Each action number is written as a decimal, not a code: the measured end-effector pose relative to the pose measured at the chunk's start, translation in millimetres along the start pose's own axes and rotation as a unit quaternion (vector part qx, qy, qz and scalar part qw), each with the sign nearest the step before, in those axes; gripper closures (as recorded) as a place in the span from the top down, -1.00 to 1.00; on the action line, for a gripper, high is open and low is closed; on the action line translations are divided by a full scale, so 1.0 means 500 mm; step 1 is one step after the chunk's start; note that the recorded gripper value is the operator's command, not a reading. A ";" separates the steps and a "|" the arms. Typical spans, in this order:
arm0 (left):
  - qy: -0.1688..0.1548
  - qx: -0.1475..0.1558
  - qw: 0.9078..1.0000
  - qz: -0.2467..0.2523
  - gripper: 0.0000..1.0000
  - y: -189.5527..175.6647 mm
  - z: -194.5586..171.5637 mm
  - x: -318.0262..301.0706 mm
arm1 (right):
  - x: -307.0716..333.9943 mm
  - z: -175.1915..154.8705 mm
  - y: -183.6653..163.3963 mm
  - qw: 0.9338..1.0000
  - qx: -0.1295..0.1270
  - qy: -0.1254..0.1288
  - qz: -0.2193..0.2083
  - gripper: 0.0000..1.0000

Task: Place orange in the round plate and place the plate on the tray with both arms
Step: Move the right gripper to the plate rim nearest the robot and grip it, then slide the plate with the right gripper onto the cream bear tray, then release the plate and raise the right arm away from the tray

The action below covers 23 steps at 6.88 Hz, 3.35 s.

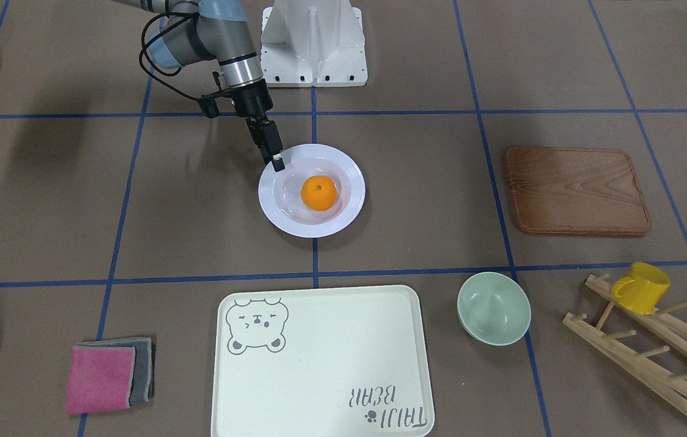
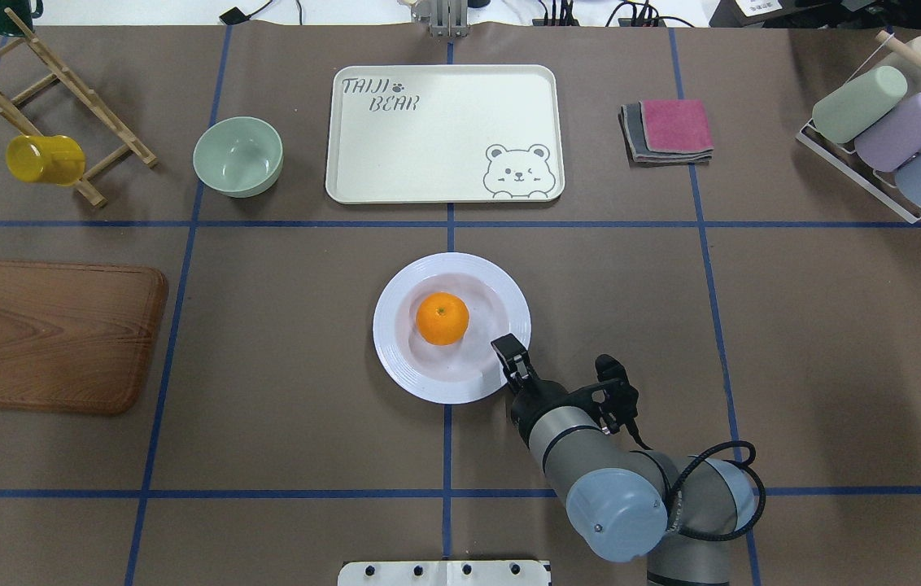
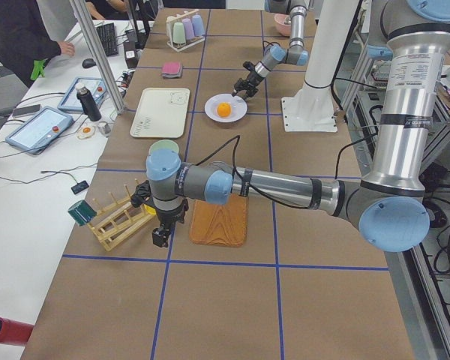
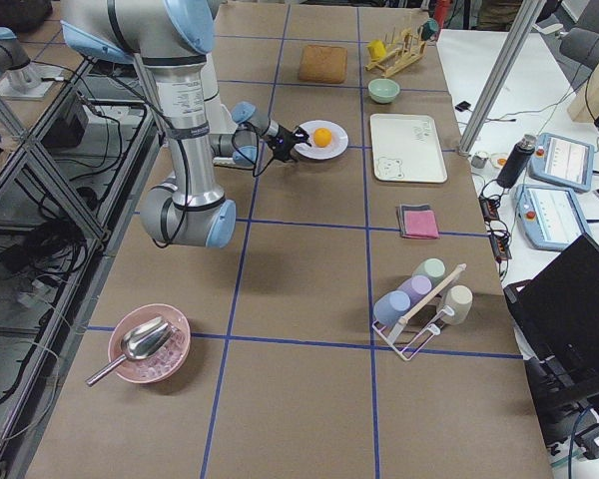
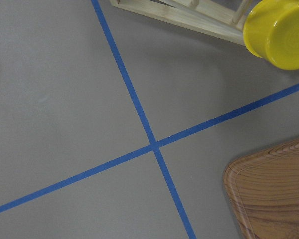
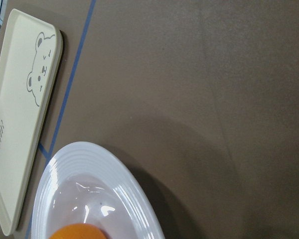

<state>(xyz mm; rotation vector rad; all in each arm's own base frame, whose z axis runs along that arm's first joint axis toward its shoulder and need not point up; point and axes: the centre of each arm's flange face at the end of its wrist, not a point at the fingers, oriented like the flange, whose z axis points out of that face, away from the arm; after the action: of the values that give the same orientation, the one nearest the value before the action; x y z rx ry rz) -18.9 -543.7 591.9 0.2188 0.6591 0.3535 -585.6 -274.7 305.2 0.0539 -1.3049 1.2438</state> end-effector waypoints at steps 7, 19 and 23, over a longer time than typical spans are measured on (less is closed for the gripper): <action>0.000 -0.001 1.000 -0.002 0.96 0.002 0.002 -0.001 | -0.106 -0.018 0.002 0.999 0.005 -0.052 0.013 -1.00; 0.000 0.003 1.000 0.003 0.96 0.000 -0.005 0.009 | -0.418 0.307 -0.072 0.990 0.118 -0.075 -0.026 1.00; 0.020 0.004 1.000 -0.001 0.96 0.009 0.000 0.012 | -0.471 0.109 -0.372 0.946 0.018 0.098 -0.308 1.00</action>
<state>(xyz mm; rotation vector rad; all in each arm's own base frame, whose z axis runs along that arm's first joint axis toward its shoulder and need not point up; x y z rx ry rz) -15.6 -537.1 590.2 0.2185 0.6999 0.3552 -438.8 -538.5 261.3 0.3307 -0.9821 0.7123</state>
